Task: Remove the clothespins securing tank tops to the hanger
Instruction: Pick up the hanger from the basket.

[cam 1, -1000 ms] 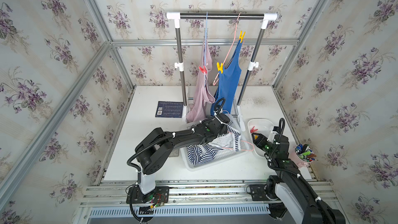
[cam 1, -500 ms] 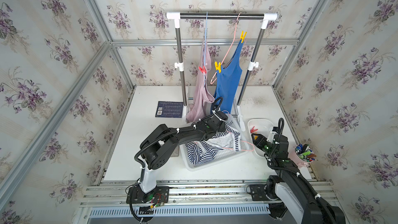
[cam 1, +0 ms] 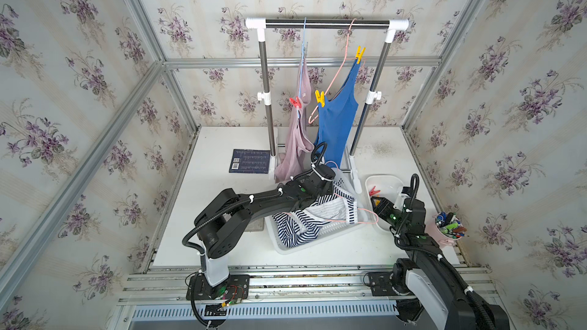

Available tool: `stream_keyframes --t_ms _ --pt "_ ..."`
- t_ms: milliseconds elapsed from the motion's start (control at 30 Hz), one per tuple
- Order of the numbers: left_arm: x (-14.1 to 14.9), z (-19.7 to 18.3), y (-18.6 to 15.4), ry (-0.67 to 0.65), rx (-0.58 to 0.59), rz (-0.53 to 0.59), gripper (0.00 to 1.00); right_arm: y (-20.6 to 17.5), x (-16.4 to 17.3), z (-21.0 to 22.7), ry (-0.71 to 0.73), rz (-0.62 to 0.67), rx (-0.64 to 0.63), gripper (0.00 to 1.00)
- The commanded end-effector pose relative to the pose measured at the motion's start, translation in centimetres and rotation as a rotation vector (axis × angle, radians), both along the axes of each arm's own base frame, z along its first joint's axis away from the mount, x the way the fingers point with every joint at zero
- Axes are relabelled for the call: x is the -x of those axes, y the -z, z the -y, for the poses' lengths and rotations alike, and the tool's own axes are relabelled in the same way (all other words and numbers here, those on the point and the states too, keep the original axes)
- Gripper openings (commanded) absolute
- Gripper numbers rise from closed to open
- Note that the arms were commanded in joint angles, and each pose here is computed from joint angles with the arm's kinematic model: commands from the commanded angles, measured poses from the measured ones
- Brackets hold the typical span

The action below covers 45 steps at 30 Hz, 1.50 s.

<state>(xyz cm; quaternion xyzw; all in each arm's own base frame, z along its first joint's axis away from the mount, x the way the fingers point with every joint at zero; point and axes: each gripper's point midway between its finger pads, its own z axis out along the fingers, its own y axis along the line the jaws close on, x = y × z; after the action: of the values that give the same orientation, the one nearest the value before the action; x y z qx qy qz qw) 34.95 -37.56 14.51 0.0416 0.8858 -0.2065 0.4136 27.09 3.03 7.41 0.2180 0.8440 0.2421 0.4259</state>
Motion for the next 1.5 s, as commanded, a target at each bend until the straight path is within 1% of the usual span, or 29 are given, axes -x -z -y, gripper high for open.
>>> stream_keyframes --t_ms 0,167,300,467,600,700,867,967,1100,1200,1300,1367,1467 --pt "0.2 -0.8 -2.5 -0.043 -0.029 0.092 0.00 -1.2 -0.5 0.0 0.000 0.049 -0.004 0.59" --pt "2.5 -1.4 -7.6 -0.074 -0.079 0.250 0.00 -2.0 -0.6 -0.2 -0.010 0.074 -0.003 0.59" --pt "4.2 -3.0 -11.2 -0.160 -0.102 0.365 0.00 -3.3 -0.8 -0.5 -0.032 0.117 -0.006 0.59" --pt "5.2 -5.0 -13.4 -0.223 -0.005 0.416 0.00 -6.0 -1.0 -0.7 -0.054 0.197 0.015 0.59" --pt "5.8 -6.4 -15.5 -0.260 0.066 0.490 0.00 -8.3 -1.1 -0.8 -0.070 0.256 0.034 0.60" --pt "6.5 -7.7 -17.2 -0.274 0.169 0.555 0.00 -9.6 -1.2 -1.2 -0.091 0.286 0.024 0.60" --pt "7.2 -9.0 -18.9 -0.297 0.273 0.629 0.00 -11.6 -1.2 -2.2 -0.139 0.348 -0.004 0.60" --pt "7.8 -9.3 -20.4 -0.285 0.316 0.670 0.00 -12.9 -0.9 -2.8 -0.169 0.397 -0.008 0.64" --pt "8.4 -9.7 -22.8 -0.257 0.336 0.723 0.00 -14.7 -0.6 -4.3 -0.227 0.448 0.014 0.71" --pt "8.9 -9.4 -24.8 -0.210 0.311 0.771 0.00 -16.6 -0.2 -6.2 -0.291 0.501 0.039 0.74" --pt "9.1 -8.9 -26.5 -0.161 0.244 0.800 0.00 -18.6 0.4 -7.8 -0.344 0.571 0.057 0.74" --pt "9.2 -8.3 -27.4 -0.122 0.188 0.798 0.00 -20.0 1.0 -8.8 -0.381 0.617 0.054 0.73" --pt "9.1 -7.9 -28.6 -0.090 0.111 0.783 0.00 -22.4 2.2 -9.7 -0.416 0.720 0.044 0.72"
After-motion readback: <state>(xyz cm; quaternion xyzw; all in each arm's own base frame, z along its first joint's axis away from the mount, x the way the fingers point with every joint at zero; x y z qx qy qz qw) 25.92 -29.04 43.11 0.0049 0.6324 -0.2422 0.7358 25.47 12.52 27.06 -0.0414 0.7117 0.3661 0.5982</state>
